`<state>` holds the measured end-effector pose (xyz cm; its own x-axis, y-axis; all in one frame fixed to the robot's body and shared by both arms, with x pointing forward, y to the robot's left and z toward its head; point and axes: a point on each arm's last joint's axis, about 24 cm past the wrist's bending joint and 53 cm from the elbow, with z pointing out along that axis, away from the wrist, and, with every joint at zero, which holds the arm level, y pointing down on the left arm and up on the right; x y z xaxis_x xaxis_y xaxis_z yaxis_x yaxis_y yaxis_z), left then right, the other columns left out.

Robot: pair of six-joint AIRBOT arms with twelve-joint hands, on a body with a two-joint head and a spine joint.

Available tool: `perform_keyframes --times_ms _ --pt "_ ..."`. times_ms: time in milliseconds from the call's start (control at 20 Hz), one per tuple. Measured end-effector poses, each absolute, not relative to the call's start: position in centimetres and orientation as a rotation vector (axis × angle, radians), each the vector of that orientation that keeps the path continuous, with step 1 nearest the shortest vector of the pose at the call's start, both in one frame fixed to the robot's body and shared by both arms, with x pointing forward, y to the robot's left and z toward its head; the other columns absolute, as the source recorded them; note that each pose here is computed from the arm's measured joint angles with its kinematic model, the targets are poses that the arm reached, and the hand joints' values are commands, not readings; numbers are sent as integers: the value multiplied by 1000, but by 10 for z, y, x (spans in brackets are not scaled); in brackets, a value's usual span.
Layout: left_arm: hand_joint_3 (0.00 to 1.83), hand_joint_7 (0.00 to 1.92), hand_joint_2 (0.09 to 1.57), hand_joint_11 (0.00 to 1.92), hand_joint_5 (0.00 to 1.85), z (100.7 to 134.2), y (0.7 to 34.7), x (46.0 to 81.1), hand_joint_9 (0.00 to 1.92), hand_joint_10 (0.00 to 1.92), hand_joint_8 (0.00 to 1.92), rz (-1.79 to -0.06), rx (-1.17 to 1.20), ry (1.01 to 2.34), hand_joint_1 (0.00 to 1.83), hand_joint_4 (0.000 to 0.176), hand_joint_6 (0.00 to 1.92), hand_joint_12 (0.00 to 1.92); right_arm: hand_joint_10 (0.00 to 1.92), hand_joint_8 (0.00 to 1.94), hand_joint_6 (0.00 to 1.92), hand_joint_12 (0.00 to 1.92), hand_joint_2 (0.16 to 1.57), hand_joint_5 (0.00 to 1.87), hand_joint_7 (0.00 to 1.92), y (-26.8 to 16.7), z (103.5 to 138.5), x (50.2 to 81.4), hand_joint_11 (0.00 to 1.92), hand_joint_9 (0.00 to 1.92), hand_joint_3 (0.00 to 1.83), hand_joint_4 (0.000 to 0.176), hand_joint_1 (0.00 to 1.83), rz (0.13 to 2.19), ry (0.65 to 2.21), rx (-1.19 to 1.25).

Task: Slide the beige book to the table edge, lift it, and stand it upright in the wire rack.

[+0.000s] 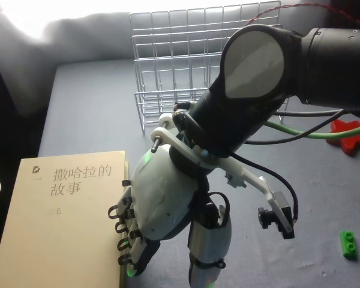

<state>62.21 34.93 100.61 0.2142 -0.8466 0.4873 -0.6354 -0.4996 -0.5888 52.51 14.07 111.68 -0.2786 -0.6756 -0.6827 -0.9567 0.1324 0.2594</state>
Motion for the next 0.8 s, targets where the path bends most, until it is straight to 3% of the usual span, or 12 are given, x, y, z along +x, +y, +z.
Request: perform_keyframes --times_ms 600,800 --pt "6 0 1115 0 0 1009 346 628 0 0 0 -1184 -2171 1437 1075 0 0 0 4 3 3 536 1175 234 249 157 1122 520 0 231 2 0 173 957 1987 -1576" --pt "0 0 1100 0 0 1005 338 629 0 0 0 -1195 -2161 1464 1116 0 0 0 6 5 5 635 1158 264 268 159 1122 517 0 254 0 0 210 963 1990 -1580"
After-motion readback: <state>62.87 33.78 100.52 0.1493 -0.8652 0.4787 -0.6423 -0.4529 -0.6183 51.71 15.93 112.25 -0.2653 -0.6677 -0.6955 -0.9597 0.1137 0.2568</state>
